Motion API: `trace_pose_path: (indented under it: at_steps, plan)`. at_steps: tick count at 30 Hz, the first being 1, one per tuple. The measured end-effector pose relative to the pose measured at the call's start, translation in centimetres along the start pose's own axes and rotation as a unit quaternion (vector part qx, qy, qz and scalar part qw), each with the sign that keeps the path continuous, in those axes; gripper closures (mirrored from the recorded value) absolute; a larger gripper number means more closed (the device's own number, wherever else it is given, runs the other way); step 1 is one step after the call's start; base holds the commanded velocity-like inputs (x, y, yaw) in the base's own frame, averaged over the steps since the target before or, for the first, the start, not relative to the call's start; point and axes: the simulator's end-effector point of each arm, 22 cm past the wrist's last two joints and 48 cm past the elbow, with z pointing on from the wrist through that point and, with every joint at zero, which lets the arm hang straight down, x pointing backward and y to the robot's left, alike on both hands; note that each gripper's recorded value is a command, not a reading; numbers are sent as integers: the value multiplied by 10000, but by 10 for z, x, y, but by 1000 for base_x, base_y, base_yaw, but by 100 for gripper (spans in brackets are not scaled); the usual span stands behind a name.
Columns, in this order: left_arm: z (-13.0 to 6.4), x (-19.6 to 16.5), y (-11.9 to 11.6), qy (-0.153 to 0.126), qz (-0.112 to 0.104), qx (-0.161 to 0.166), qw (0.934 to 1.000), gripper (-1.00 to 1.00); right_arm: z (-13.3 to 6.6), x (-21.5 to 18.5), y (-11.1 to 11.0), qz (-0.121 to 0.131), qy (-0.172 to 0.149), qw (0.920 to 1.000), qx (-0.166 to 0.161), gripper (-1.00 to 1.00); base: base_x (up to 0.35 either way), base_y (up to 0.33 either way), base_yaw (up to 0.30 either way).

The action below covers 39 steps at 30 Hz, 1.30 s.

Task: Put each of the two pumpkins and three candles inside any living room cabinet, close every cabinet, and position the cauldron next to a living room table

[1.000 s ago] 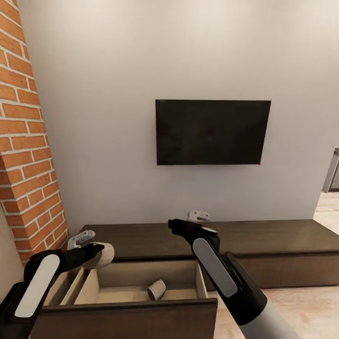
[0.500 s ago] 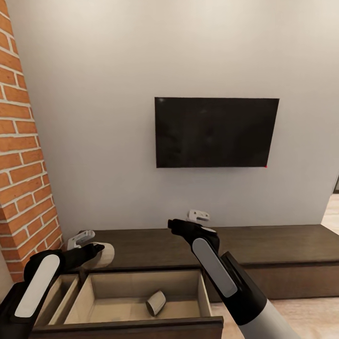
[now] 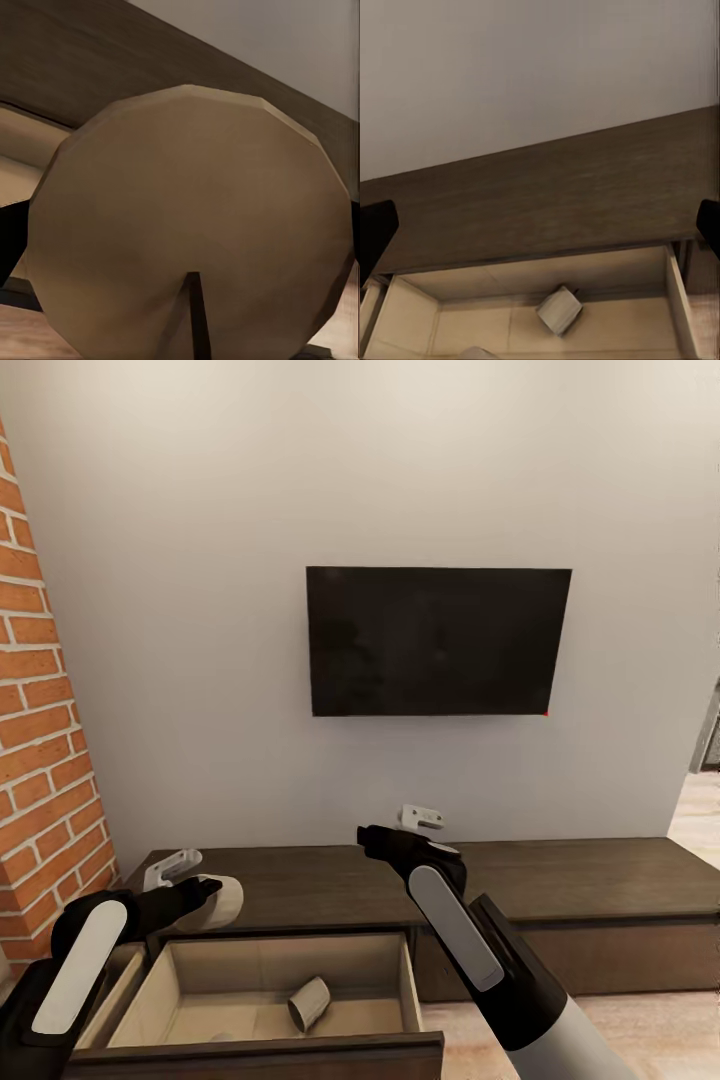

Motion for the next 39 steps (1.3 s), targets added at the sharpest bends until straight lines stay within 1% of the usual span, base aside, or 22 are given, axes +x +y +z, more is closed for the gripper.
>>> trace_pose_path:
  at_steps: [13, 21, 27, 39]
  plan:
    - [0, 1, 0, 7, 8, -12, 10000, 100, 1, 1, -3, -11, 19, 10000, 33, -100, -37, -271, 0]
    - [2, 3, 3, 37, 4, -49, 10000, 100, 2, 1, -4, -17, 18, 10000, 44, -100, 62, -319, 0]
    - [4, 7, 0, 87, 53, -41, 9999, 100, 2, 2, -4, -17, 20, 10000, 45, -100, 20, -320, 0]
    - [4, 7, 0, 84, 74, -55, 9999, 100, 1, 1, -3, -11, 19, 10000, 33, -100, 201, -243, 0]
